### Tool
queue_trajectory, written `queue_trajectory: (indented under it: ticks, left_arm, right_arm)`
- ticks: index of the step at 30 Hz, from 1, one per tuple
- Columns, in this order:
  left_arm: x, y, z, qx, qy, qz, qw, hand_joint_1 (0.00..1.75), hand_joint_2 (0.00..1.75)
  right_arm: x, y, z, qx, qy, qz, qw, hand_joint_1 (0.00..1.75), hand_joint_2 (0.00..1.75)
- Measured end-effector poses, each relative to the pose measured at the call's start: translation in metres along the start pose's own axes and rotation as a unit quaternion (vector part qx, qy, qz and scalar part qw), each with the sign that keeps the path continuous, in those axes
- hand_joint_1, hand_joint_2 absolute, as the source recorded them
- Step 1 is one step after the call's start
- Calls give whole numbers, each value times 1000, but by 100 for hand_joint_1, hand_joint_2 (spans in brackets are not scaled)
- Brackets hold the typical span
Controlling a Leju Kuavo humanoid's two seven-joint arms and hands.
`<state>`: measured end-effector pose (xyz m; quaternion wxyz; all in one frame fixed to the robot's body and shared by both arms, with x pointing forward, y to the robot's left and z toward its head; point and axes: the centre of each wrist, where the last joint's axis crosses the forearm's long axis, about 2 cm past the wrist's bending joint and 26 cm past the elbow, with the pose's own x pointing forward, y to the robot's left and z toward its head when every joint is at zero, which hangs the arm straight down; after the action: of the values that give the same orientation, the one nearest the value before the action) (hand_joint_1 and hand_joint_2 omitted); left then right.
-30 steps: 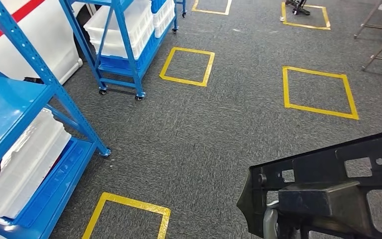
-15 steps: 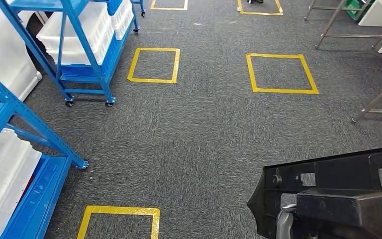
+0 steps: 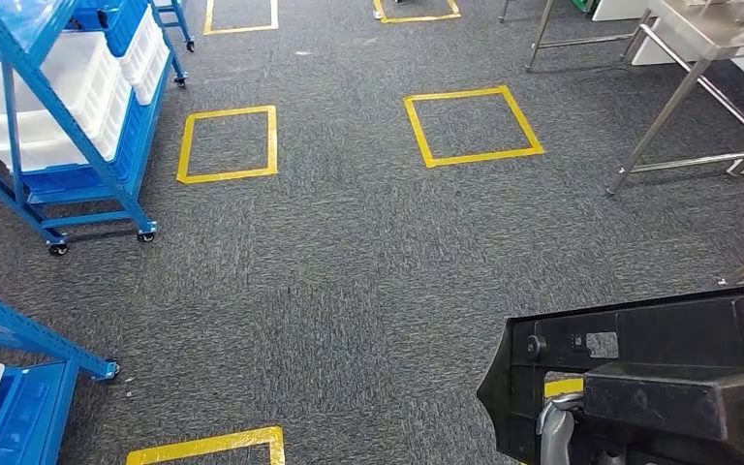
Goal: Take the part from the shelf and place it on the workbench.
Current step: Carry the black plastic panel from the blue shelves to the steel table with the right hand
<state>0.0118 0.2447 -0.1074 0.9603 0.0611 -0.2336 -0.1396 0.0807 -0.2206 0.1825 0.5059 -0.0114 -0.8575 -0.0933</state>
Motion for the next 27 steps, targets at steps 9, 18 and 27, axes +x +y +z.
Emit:
queue_trajectory:
  ticks: [9, 18, 27]
  left_arm:
    - [0, -4, 1, -2, 2, 4, 1000, 0, 175]
    - [4, -6, 2, 16, 3, 26, 1000, 0, 175]
    - [-1, -9, 6, 40, 9, 57, 998, 0, 175]
  right_arm:
    - [-2, -2, -3, 2, -2, 0, 1000, 175, 175]
    - [-6, -5, -6, 22, 4, -12, 1000, 175, 175]
    - [-14, -5, -11, 35, 11, -18, 999, 175, 175]
